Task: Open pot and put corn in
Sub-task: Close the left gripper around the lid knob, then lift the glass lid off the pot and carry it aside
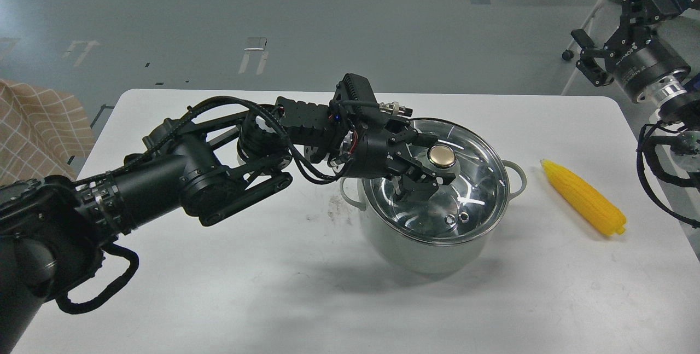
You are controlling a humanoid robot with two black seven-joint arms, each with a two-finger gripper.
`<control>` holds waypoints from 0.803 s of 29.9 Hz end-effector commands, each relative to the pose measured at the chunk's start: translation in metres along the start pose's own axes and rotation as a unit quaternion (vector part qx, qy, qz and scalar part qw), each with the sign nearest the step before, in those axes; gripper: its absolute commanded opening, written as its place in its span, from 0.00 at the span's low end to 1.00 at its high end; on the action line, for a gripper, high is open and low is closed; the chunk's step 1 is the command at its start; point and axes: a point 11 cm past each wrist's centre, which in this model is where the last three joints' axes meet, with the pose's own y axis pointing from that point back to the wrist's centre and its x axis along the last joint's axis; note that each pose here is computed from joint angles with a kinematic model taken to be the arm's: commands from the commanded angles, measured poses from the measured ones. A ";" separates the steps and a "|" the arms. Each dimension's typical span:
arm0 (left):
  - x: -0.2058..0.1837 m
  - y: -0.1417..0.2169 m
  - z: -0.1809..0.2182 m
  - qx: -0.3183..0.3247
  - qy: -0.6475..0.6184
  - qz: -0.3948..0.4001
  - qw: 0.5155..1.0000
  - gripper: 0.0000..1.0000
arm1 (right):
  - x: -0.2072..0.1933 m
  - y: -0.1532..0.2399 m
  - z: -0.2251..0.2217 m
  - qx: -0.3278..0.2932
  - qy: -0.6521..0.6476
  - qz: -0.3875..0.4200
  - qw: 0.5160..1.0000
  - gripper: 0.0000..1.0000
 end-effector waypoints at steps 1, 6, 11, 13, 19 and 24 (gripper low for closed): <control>0.000 -0.001 0.001 -0.002 0.002 0.001 1.000 0.64 | -0.001 -0.001 0.000 0.000 -0.001 -0.002 1.000 1.00; 0.000 -0.001 0.001 0.000 0.001 0.002 1.000 0.39 | -0.003 -0.001 0.001 0.000 -0.002 -0.004 1.000 1.00; 0.007 -0.001 0.000 0.000 -0.005 0.005 1.000 0.18 | -0.002 0.000 0.002 -0.001 -0.002 -0.003 1.000 1.00; 0.008 0.000 0.000 -0.001 -0.007 0.006 1.000 0.13 | -0.002 0.001 0.003 -0.002 -0.003 -0.003 1.000 1.00; 0.033 0.005 0.005 -0.009 -0.038 0.019 0.999 0.09 | -0.002 0.001 0.003 -0.002 -0.003 -0.002 1.000 1.00; 0.064 0.039 -0.008 0.012 -0.090 0.022 0.996 0.10 | -0.002 0.001 0.003 -0.002 -0.003 -0.003 1.000 1.00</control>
